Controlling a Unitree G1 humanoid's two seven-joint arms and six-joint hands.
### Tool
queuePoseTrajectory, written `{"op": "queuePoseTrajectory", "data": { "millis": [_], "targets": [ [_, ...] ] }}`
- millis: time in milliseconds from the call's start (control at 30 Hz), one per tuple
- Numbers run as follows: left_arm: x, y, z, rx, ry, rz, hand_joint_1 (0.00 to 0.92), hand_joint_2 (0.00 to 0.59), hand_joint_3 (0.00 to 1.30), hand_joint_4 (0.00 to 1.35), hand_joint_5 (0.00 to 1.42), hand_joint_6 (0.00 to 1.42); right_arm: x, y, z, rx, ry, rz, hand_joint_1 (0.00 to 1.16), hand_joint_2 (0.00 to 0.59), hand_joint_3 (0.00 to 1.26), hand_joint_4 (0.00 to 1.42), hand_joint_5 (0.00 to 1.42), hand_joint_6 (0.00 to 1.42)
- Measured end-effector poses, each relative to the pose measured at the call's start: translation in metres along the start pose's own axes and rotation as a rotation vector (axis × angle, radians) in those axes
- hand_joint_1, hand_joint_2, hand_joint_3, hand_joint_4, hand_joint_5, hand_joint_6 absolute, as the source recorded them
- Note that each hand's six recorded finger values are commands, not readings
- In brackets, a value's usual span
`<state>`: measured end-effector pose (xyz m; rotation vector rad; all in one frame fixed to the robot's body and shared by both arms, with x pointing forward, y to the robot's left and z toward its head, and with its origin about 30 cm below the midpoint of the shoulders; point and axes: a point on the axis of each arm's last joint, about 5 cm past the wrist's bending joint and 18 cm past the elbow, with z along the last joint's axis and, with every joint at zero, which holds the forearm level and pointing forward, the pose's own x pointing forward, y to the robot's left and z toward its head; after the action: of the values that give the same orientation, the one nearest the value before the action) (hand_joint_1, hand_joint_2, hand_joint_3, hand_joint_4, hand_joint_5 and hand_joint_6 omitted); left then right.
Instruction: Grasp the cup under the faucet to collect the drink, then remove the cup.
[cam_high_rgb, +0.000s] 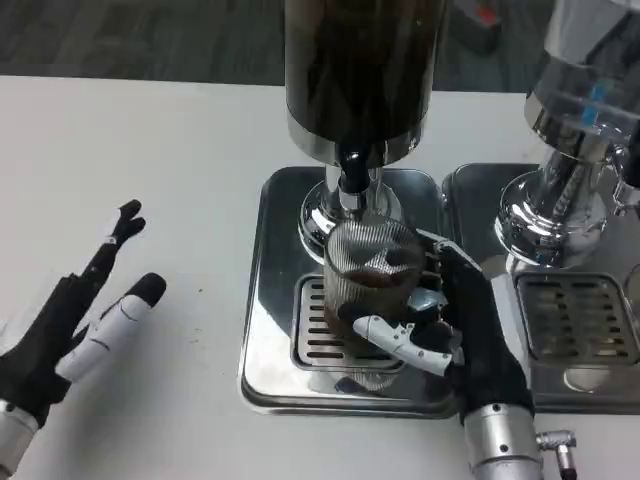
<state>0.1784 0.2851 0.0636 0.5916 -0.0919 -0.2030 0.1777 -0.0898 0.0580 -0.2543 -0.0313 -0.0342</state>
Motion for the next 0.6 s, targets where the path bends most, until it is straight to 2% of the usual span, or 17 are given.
{"op": "queuePoseTrajectory", "data": {
  "millis": [167,600],
  "targets": [
    [0.0010,-0.0040,0.0009,0.039,-0.009,-0.046,0.000,0.135,0.00,0.00,0.00,0.00,-0.0020,-0.0006,-0.0003,-0.002,0.001,-0.013,0.98,0.189,0.40,0.56,0.63,0.92],
    [0.0032,-0.0052,0.0004,0.045,-0.012,-0.052,0.000,0.135,0.00,0.00,0.00,0.00,-0.0066,-0.0026,0.0013,-0.010,-0.011,-0.041,0.98,0.196,0.40,0.56,0.63,0.93]
  ]
}}
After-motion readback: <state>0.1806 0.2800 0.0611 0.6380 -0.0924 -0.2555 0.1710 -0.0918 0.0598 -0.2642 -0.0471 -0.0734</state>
